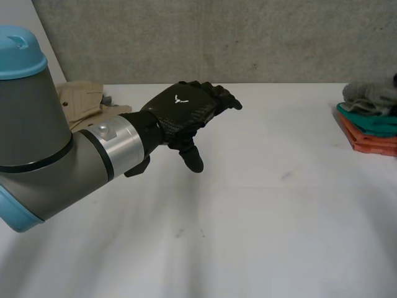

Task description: Fold the laundry.

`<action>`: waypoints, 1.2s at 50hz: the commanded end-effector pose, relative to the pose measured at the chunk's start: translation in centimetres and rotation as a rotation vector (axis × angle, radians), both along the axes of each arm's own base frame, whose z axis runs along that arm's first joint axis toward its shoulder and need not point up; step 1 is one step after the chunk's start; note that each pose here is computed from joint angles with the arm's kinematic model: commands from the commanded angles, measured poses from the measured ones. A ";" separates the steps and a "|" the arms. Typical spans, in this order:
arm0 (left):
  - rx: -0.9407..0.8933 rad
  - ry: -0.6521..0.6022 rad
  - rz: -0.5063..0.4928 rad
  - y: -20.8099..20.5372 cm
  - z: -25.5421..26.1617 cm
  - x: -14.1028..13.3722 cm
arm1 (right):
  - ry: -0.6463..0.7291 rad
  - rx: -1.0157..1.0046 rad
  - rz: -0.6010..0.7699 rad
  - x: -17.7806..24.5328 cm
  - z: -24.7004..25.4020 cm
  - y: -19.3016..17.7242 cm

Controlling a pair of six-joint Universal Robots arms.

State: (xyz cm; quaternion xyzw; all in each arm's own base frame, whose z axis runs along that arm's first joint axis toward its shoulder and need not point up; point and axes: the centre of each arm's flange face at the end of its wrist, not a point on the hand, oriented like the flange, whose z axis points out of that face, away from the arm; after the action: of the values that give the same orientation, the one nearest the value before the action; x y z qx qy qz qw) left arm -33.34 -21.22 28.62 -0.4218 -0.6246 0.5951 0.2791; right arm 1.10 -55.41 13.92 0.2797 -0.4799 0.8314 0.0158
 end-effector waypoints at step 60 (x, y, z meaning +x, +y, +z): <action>-0.232 0.140 0.581 -21.2 -0.9 14.5 | 0.099 0.157 0.096 23.1 13.3 22.4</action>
State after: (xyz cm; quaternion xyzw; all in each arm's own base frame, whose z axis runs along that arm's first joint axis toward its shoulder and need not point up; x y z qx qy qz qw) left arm -23.56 -35.98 33.27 -0.1986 -0.5833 0.7813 0.0995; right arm 17.81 -38.12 31.94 0.2835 -0.5013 0.8154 0.0589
